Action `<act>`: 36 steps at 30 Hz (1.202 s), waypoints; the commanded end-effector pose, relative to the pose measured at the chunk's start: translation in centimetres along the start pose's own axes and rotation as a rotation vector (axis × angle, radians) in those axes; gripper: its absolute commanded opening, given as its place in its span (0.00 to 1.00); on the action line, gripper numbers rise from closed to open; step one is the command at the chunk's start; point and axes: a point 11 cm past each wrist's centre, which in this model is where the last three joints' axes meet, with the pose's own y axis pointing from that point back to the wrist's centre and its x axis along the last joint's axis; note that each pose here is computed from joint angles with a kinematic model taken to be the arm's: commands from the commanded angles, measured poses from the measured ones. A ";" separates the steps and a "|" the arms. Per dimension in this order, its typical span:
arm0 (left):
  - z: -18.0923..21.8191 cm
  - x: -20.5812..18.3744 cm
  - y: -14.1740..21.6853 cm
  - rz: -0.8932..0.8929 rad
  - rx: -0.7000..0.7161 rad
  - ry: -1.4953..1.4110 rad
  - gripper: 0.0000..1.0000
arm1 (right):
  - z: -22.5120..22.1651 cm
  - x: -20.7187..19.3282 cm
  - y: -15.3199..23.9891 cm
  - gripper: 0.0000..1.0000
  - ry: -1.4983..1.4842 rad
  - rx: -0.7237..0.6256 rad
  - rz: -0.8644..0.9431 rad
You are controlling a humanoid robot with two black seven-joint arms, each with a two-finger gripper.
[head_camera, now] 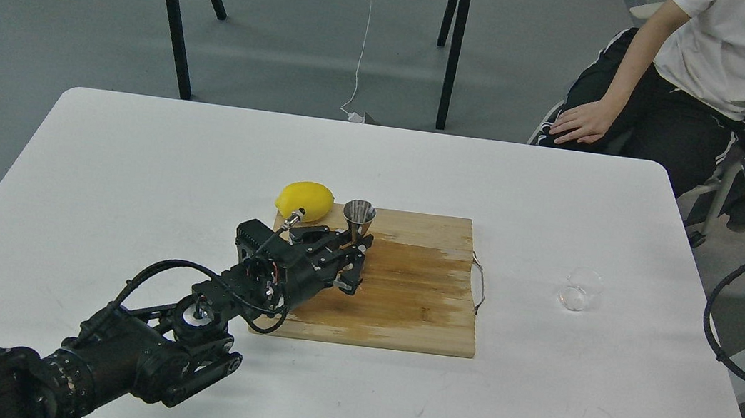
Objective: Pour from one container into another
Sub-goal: 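Lift the jigger and carry it onto the wooden board beside the lemon, then set the jigger upright on the board and open the left gripper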
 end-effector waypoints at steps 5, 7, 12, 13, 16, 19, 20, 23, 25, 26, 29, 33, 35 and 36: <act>0.3 -0.3 0.2 -0.002 -0.003 0.008 0.44 | 0.0 0.1 0.1 1.00 0.003 -0.003 0.001; 0.3 -0.4 0.2 -0.003 -0.003 0.011 0.51 | 0.0 0.1 0.1 1.00 0.003 -0.003 0.001; 1.9 0.2 0.0 0.024 -0.046 0.028 0.67 | 0.0 0.1 0.1 1.00 0.004 -0.003 0.003; 2.2 0.2 0.0 0.026 -0.052 0.032 0.70 | 0.0 0.1 0.1 1.00 0.004 -0.003 0.003; 2.6 0.4 0.0 0.035 -0.068 0.036 0.72 | -0.1 0.4 0.2 1.00 0.005 -0.001 0.010; 2.6 0.6 0.4 0.038 -0.087 0.023 0.73 | -0.1 0.4 0.2 1.00 0.005 -0.001 0.011; 2.3 0.6 0.6 0.033 -0.088 0.014 0.73 | -0.2 0.4 0.2 1.00 0.006 0.000 0.012; 0.9 0.4 1.3 0.020 -0.072 -0.008 0.73 | -0.1 0.5 0.3 1.00 0.005 -0.001 0.014; -0.2 0.4 1.7 0.014 -0.055 -0.022 0.73 | -0.1 0.5 0.3 1.00 0.005 -0.001 0.014; -1.1 0.5 2.1 0.010 -0.043 -0.034 0.73 | -0.1 0.5 0.3 1.00 0.005 -0.001 0.014; -2.6 0.5 2.9 0.008 -0.019 -0.054 0.73 | 0.0 0.5 0.3 1.00 0.005 -0.001 0.013; -3.6 1.1 3.7 0.047 -0.006 -0.073 0.73 | 0.0 0.5 0.3 1.00 0.005 -0.001 0.013; -3.7 0.9 4.6 0.055 -0.011 -0.068 0.74 | 0.0 0.5 0.3 1.00 0.006 -0.001 0.014; -4.0 0.6 5.4 0.052 -0.008 -0.062 0.74 | 0.0 0.6 0.3 1.00 0.006 -0.003 0.015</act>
